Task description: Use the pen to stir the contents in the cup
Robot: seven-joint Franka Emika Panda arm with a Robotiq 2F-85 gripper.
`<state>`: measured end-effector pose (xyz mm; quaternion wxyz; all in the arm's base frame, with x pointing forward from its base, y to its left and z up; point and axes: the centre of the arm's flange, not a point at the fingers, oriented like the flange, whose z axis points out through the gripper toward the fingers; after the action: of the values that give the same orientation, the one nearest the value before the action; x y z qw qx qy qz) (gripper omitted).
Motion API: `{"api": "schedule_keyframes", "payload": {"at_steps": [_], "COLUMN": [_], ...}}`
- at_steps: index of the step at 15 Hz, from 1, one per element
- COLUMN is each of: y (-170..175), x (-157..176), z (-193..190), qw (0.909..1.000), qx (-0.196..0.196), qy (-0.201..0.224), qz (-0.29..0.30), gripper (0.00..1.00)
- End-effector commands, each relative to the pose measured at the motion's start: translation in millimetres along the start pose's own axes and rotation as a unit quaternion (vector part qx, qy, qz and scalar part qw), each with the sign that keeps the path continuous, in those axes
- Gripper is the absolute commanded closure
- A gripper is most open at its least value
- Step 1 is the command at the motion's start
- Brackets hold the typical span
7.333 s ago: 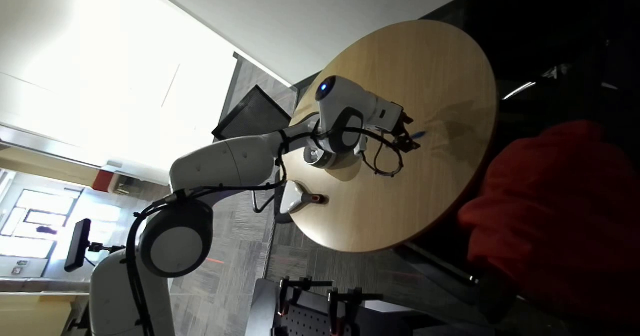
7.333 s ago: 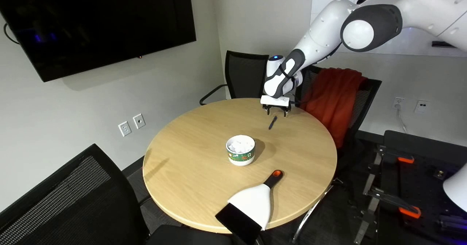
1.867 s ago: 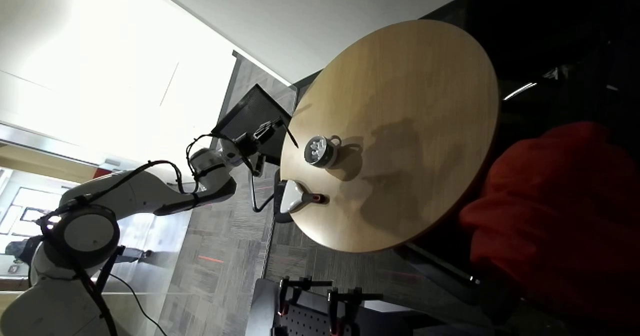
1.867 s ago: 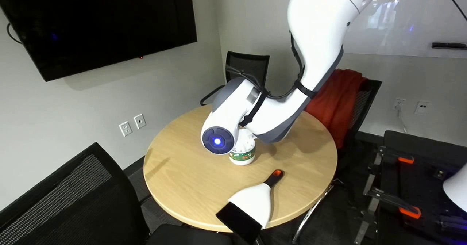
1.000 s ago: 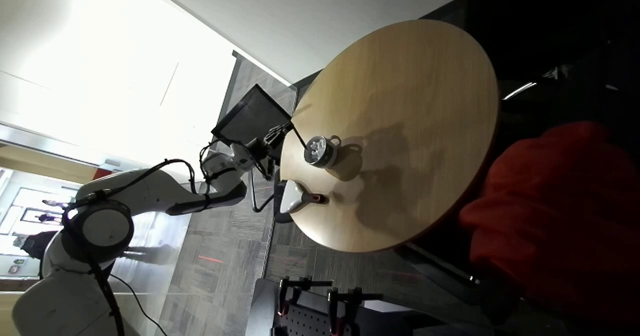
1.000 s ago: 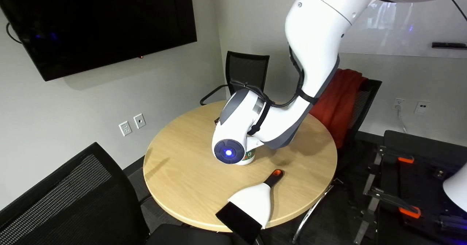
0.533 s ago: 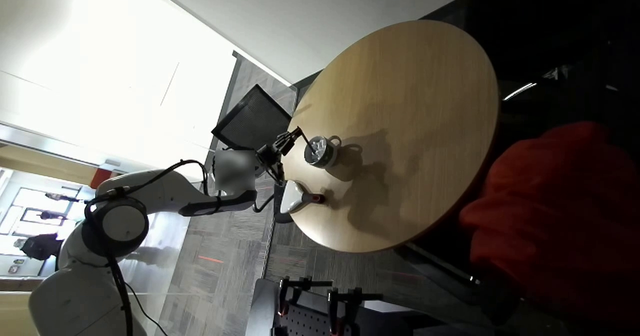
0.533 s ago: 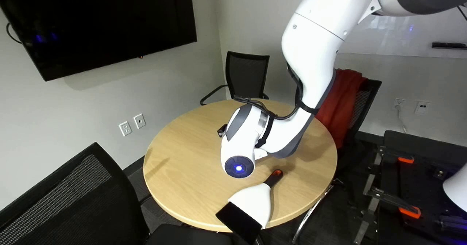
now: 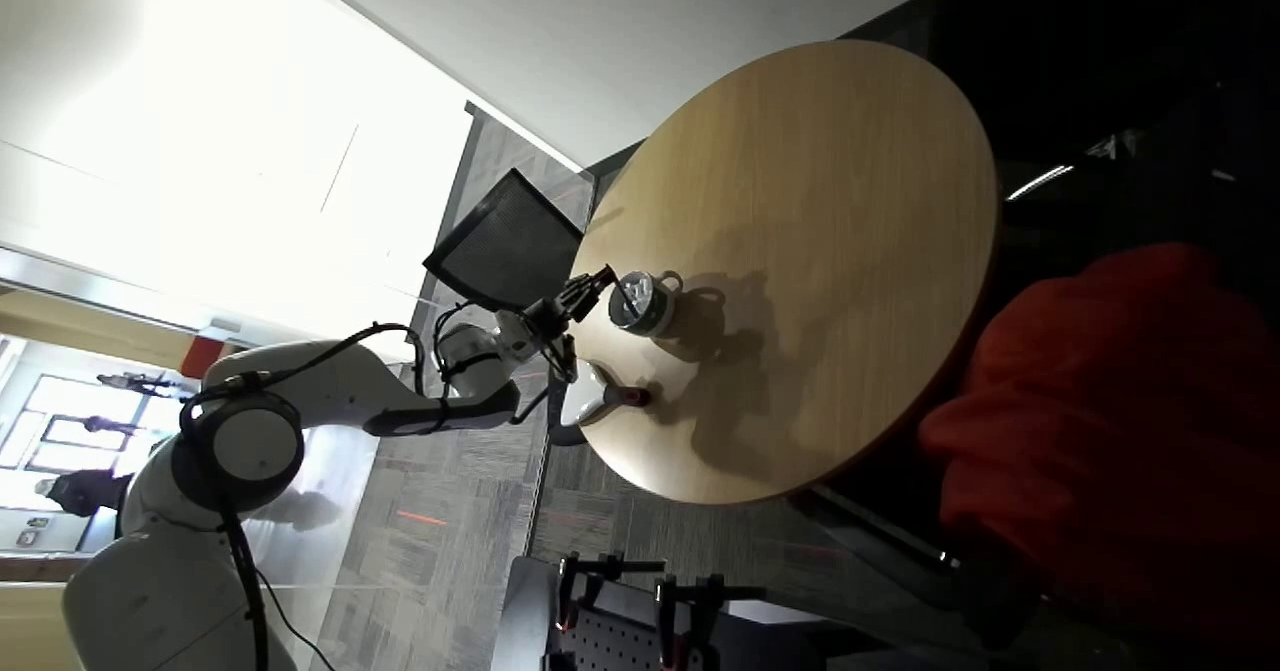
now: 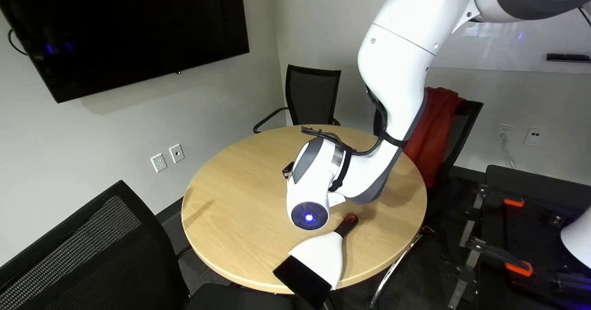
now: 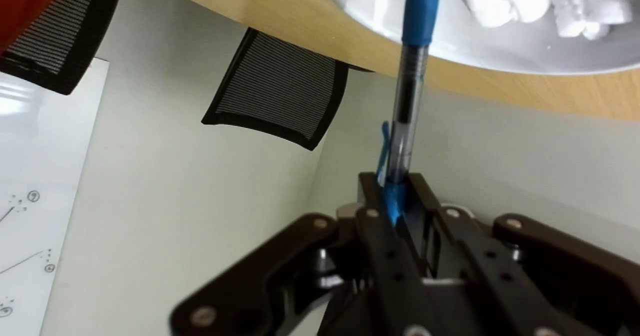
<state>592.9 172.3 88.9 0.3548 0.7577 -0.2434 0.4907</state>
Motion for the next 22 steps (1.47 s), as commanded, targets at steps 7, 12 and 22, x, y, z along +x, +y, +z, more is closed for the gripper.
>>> {"api": "schedule_keyframes", "payload": {"at_steps": [7, 12, 22], "y": [20.7, 18.5, 7.0], "x": [2.0, 0.2, 0.4], "z": [9.7, 17.7, 42.4], "qw": [0.9985, 0.9979, 0.9973], "qx": [-0.037, -0.045, -0.052], "qy": [0.036, 0.042, 0.040], "qz": [0.018, 0.019, 0.034], "gripper": [0.96, 0.96, 0.96]}}
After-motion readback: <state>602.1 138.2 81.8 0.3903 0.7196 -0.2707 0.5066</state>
